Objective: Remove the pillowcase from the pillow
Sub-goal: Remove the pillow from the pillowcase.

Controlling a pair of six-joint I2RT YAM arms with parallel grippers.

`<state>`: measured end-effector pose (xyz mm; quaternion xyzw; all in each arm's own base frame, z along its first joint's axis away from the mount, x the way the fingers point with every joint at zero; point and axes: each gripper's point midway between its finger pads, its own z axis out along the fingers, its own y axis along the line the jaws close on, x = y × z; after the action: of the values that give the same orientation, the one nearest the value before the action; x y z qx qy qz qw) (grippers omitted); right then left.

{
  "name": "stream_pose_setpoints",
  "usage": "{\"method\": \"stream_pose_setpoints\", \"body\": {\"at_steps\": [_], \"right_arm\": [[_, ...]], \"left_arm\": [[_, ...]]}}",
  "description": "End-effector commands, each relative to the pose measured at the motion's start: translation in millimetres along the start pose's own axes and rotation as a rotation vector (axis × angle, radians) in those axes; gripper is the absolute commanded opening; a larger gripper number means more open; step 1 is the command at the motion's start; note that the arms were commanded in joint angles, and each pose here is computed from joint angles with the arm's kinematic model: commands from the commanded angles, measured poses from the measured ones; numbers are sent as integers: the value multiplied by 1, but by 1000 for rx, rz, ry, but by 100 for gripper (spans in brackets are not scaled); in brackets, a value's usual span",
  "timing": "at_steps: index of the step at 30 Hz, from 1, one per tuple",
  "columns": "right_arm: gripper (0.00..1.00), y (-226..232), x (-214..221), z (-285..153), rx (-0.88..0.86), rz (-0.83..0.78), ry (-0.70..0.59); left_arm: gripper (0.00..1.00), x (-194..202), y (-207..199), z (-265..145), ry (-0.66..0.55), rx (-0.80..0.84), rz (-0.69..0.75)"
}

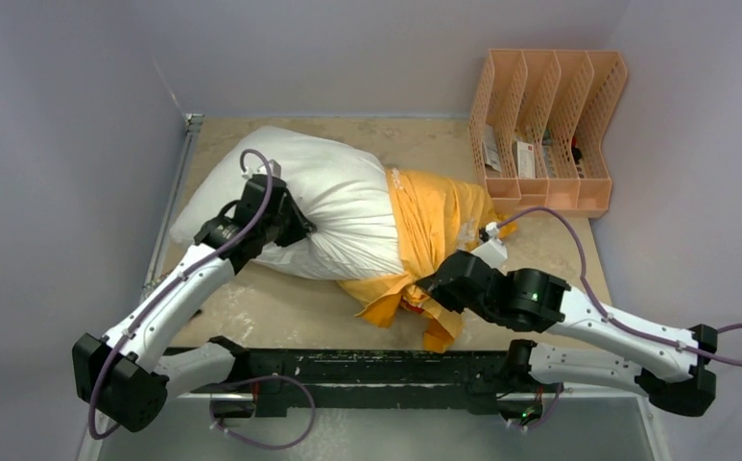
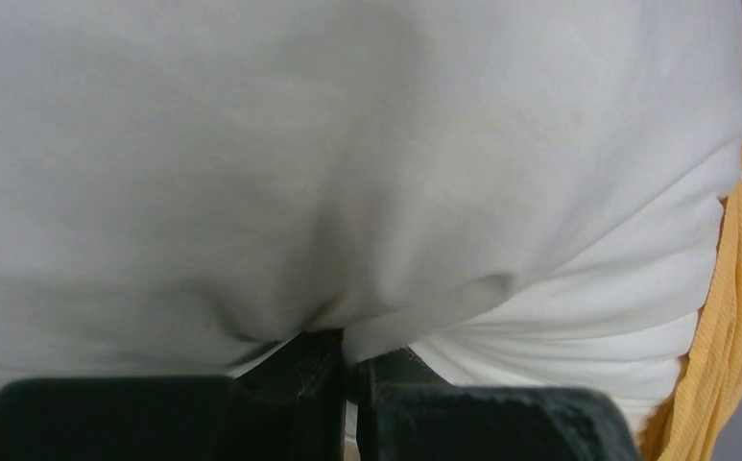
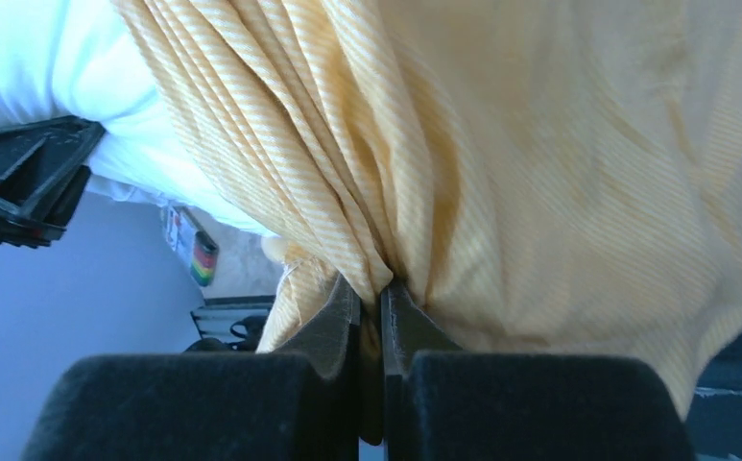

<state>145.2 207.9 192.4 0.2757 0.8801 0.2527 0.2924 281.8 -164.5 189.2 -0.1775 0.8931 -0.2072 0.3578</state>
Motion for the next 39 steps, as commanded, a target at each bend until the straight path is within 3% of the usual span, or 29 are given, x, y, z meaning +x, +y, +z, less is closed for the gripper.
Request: {"method": "stream_pose_setpoints", "body": {"at_steps": [1,5,8,11,14,17,19,20,24,27,30,33,36,39], "right_arm": [[0,-128,-25,-32,440,-307,-16],[0,-135,-14,-26,505,-362,30],[0,-142,-24,-27,548,-409,-17],[0,-135,-26,-29,503,-359,-26],[1,-95,-19,-26,316,-379,22],[21,-21,-7,-32,-7,-462,81],[44,17,-9,-43,-147,-486,72],[58,30,-15,-49,-171,-494,50],[78,66,-44,-57,-163,-571,-67],[85,75,-65,-43,-75,-559,-138],[88,71,-75,-9,2,-499,-131],[88,90,-61,26,-127,-442,2],[86,117,-34,45,-267,-504,137],[85,120,-17,62,-258,-537,224]], "left_arm": [[0,-95,116,-26,-324,-465,14],[0,-101,124,-33,-330,-494,19],[0,-102,135,-41,-335,-523,15],[0,-98,138,-44,-324,-522,10],[0,-91,134,-47,-302,-487,17],[0,-81,114,-45,-267,-347,41],[0,-71,103,-44,-229,-269,50],[0,-65,99,-43,-206,-233,51],[0,-47,95,-48,-150,-186,59],[0,-41,95,-55,-146,-172,50],[0,-37,92,-59,-137,-150,37],[0,-38,90,-64,-146,-137,29],[0,-38,89,-68,-146,-139,36],[0,-38,90,-69,-146,-145,39]]}}
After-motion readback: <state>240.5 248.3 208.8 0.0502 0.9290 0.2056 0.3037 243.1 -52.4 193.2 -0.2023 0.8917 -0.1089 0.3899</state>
